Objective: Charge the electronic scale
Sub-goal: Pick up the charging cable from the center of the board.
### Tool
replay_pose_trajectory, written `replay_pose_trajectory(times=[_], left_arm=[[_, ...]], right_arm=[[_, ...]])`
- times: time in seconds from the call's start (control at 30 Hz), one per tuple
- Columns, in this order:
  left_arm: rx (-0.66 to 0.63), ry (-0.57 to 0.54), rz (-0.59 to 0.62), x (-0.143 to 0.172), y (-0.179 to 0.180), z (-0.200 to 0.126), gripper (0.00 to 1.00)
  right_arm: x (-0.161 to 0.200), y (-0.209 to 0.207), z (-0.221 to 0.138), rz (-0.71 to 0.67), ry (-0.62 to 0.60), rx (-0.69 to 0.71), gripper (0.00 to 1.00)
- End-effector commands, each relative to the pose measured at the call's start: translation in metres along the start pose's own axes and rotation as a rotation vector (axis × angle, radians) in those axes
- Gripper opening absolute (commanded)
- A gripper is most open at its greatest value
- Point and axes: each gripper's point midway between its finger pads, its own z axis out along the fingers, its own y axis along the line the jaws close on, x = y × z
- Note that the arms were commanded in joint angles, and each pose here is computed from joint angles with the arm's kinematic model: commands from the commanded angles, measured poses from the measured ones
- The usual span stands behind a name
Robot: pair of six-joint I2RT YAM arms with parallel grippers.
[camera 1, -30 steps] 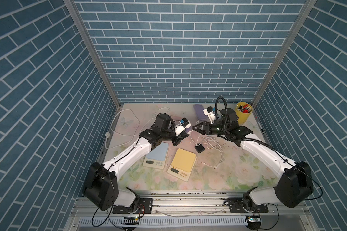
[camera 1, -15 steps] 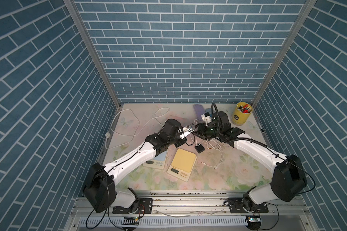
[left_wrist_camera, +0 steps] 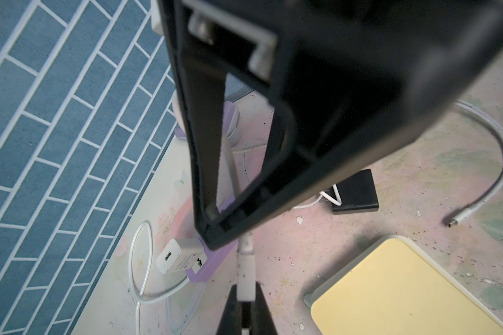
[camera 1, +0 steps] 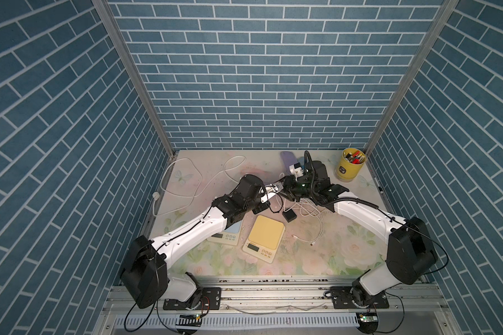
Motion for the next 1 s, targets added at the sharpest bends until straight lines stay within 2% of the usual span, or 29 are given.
replay_pose_trajectory(times=[0.0, 0.1, 0.27, 0.37, 0.43, 0.5, 0.57, 0.67, 0.8, 0.97], left_arm=[[-0.023, -0.004, 0.013, 0.000, 0.001, 0.001, 0.00], [-0.020, 0.001, 0.018, 0.001, -0.001, 0.004, 0.00], [-0.035, 0.032, 0.043, 0.007, -0.002, 0.008, 0.02], [-0.046, 0.044, 0.046, 0.012, -0.003, 0.009, 0.11], [-0.046, 0.034, 0.037, 0.012, -0.003, 0.008, 0.28], [-0.015, 0.005, 0.018, 0.008, -0.008, 0.004, 0.39], [0.062, -0.041, -0.019, 0.002, -0.016, -0.003, 0.46], [0.218, -0.125, -0.132, -0.008, -0.023, -0.017, 0.50], [0.374, -0.215, -0.272, -0.016, -0.022, -0.032, 0.50], [0.499, -0.284, -0.400, -0.020, -0.018, -0.034, 0.49]], right_arm=[[-0.001, 0.015, 0.011, 0.060, 0.024, -0.048, 0.40], [0.000, 0.018, 0.017, 0.071, 0.042, -0.062, 0.29], [-0.002, 0.020, 0.022, 0.074, 0.051, -0.072, 0.00], [-0.002, 0.017, 0.023, 0.053, 0.055, -0.070, 0.00], [-0.003, 0.016, 0.024, 0.004, 0.053, -0.070, 0.00], [-0.005, 0.017, 0.023, -0.089, 0.050, -0.076, 0.00], [-0.004, 0.016, 0.021, -0.215, 0.053, -0.069, 0.00], [-0.001, 0.019, 0.015, -0.397, 0.074, -0.067, 0.00], [0.015, 0.029, 0.010, -0.614, 0.149, -0.142, 0.00], [0.028, 0.038, 0.003, -0.759, 0.209, -0.226, 0.00]])
